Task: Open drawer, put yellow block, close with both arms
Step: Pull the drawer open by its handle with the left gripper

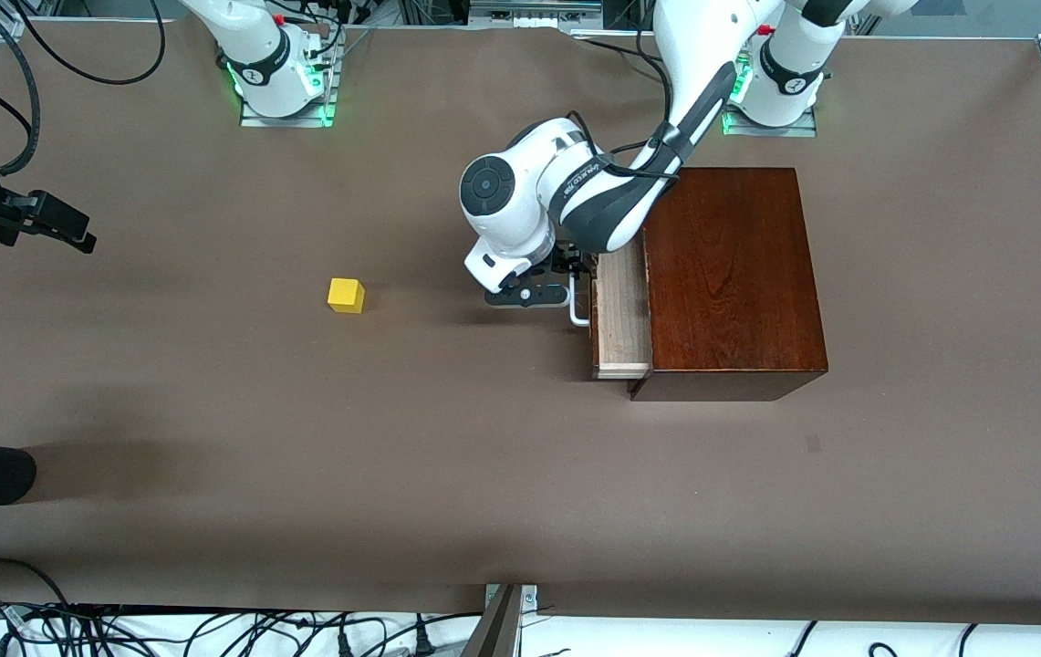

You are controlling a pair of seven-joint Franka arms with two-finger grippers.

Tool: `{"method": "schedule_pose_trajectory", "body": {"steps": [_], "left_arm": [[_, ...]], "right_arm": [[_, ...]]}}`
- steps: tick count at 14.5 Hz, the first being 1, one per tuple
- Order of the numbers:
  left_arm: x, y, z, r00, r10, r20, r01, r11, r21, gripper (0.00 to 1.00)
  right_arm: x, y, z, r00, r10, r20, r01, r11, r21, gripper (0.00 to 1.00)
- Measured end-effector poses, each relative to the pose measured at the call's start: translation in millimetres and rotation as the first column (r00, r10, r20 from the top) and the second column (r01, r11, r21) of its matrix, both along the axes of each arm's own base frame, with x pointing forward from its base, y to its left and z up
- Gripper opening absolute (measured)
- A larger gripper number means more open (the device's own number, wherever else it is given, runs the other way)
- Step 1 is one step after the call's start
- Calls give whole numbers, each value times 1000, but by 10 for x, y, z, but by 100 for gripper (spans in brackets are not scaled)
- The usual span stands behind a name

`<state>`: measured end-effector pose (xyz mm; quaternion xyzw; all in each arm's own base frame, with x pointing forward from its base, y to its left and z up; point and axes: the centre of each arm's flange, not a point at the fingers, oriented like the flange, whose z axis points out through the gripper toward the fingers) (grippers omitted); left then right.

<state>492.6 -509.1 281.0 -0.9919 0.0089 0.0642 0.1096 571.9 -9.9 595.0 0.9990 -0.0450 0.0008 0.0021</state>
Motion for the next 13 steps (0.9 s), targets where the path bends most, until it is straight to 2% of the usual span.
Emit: {"method": "schedule_pose_trajectory", "body": {"steps": [13], "left_arm": [[-88,-327,14,999,-16,42,18,999,-42,100]], "right_arm": [[0,0,0,1000,0,0,0,1000,0,100]]}}
